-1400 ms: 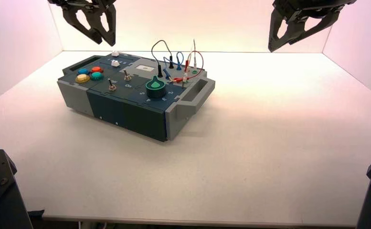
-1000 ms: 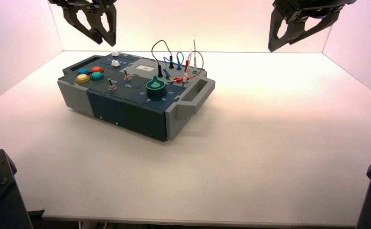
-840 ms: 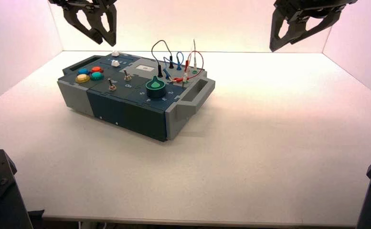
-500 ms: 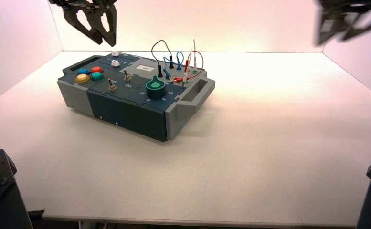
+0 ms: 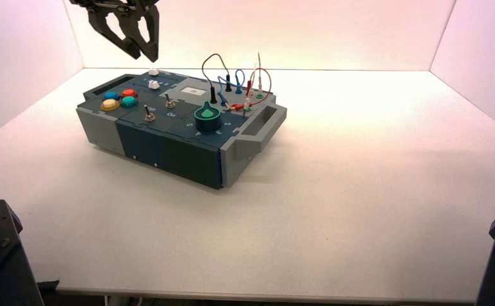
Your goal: Move the right gripper to the right.
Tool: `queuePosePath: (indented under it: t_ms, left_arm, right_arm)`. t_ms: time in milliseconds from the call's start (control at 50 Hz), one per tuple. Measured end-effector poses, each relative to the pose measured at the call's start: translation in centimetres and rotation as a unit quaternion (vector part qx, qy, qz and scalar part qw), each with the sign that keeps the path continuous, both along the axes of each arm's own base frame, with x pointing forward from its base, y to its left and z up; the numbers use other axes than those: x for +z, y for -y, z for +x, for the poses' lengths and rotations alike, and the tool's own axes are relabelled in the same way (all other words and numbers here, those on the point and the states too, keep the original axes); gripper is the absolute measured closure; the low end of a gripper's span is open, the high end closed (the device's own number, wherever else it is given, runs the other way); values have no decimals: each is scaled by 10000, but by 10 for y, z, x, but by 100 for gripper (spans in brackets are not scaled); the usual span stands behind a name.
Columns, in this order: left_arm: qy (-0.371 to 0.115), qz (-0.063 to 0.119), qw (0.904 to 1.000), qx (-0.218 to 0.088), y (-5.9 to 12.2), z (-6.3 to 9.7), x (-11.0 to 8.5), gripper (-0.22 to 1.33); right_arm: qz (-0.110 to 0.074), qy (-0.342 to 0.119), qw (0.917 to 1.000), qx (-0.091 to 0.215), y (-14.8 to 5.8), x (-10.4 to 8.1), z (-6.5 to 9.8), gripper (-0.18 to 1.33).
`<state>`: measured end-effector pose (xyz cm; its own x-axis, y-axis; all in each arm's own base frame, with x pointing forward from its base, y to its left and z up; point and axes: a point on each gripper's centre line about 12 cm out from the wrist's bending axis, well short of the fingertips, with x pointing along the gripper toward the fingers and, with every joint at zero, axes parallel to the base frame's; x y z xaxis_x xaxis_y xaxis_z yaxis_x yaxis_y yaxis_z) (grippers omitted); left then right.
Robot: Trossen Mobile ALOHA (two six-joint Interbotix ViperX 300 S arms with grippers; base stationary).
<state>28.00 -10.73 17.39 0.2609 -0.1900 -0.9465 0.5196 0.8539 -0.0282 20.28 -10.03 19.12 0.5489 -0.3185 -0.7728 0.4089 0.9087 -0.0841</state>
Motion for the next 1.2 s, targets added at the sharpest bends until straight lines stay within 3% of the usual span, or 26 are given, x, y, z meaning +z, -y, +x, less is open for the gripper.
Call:
queuePosePath:
  t_ms: [1200]
  left_arm:
    - [-301, 111, 9994, -125, 7, 0, -17, 8]
  right_arm:
    - [0, 92, 10000, -7, 0, 1, 2, -8]
